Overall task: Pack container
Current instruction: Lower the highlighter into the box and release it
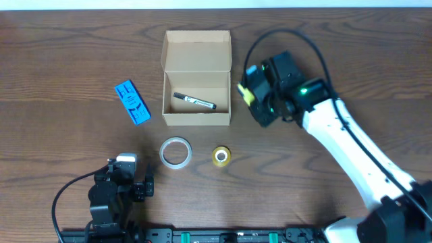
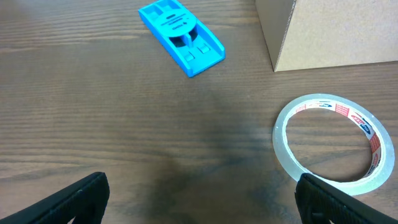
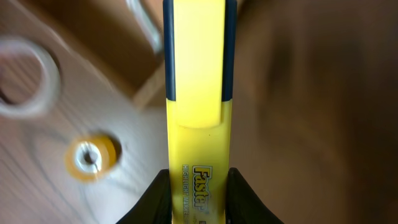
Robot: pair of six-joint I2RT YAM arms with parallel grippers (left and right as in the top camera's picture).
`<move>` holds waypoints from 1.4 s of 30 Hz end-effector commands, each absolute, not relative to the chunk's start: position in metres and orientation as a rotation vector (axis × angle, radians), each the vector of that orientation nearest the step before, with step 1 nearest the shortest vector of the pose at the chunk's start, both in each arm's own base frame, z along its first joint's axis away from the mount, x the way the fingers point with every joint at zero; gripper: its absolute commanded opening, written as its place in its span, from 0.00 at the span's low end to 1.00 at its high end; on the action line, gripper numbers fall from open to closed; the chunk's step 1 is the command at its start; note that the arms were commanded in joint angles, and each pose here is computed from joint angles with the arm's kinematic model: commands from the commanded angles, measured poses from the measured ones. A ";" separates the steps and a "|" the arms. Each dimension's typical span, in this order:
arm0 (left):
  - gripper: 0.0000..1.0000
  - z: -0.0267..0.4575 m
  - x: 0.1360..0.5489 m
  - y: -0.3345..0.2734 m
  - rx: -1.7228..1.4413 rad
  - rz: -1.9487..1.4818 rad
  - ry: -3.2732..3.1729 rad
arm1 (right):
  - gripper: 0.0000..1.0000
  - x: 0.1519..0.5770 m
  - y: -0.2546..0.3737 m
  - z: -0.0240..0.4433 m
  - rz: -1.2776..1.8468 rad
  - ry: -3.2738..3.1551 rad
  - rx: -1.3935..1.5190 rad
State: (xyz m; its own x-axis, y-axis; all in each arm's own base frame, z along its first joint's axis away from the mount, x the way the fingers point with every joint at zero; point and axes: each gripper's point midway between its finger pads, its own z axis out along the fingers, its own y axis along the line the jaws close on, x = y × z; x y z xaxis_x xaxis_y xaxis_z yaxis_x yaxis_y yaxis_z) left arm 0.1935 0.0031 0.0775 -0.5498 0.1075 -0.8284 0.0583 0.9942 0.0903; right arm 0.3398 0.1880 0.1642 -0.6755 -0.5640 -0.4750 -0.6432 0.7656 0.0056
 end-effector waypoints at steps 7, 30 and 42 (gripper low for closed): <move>0.96 0.075 0.193 0.005 0.099 0.069 2.158 | 0.05 0.379 0.248 0.195 0.254 2.328 -1.090; 0.96 0.075 0.193 0.005 0.099 0.070 2.158 | 0.19 0.388 0.319 0.074 0.209 2.288 -1.578; 0.96 0.075 0.193 0.005 0.099 0.069 2.158 | 0.67 0.409 0.335 0.094 0.212 2.196 -1.510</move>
